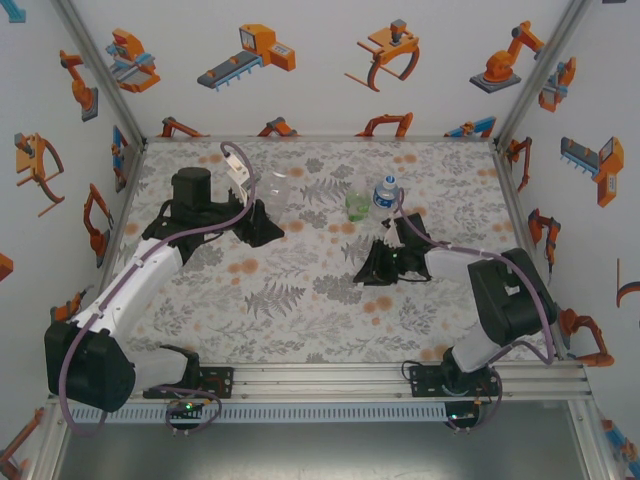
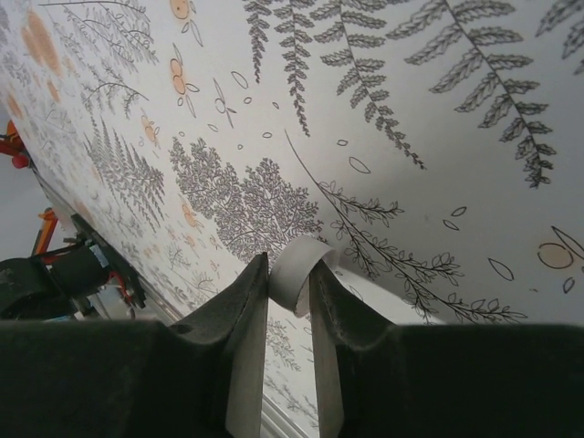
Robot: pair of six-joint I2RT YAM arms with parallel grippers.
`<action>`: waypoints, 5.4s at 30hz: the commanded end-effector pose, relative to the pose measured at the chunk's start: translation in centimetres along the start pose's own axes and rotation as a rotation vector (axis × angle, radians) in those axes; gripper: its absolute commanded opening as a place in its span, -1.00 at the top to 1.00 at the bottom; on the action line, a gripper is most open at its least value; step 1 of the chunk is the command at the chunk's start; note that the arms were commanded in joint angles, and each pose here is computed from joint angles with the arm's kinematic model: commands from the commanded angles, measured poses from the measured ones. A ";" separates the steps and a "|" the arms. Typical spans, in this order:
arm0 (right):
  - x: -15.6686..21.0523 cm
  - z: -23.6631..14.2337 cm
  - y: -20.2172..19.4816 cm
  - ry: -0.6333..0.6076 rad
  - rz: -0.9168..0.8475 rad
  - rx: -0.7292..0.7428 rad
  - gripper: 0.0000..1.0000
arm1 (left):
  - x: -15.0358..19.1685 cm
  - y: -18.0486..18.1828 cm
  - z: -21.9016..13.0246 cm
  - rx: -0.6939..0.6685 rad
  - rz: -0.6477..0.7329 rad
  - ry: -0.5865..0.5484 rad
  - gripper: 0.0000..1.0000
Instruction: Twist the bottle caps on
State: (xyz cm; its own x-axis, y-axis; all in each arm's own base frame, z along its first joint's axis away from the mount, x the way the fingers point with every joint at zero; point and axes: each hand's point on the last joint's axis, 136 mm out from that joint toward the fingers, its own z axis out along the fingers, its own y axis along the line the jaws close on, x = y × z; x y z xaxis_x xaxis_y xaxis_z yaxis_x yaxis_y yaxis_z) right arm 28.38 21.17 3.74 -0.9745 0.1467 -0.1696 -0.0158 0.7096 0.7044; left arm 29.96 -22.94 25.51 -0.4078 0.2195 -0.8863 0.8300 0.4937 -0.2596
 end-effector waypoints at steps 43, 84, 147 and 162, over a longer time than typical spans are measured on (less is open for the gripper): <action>-0.3 -3.4 -1.3 -0.080 -0.111 0.262 0.22 | -1.5 -0.5 -0.1 0.022 0.030 -0.024 1.00; 0.5 3.1 3.9 0.032 -0.521 0.593 0.21 | -1.7 -0.8 -0.9 -0.002 0.060 -0.031 1.00; 8.5 -19.3 26.9 -0.399 -1.571 -0.409 0.85 | 4.1 -10.9 -1.2 0.275 0.671 0.182 1.00; 9.7 -20.5 28.6 -0.422 -1.732 -0.502 0.97 | 7.0 -11.8 -1.0 0.321 0.819 0.262 1.00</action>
State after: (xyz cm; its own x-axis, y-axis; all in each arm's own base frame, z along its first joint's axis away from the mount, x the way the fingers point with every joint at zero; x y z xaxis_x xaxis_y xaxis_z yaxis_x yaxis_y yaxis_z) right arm 14.27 28.66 34.45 0.2366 -0.2836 -0.9293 -0.9669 0.0252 -0.2539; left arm 17.82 -26.76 23.42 0.2728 0.5972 -0.7543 0.9585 -0.1009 0.2667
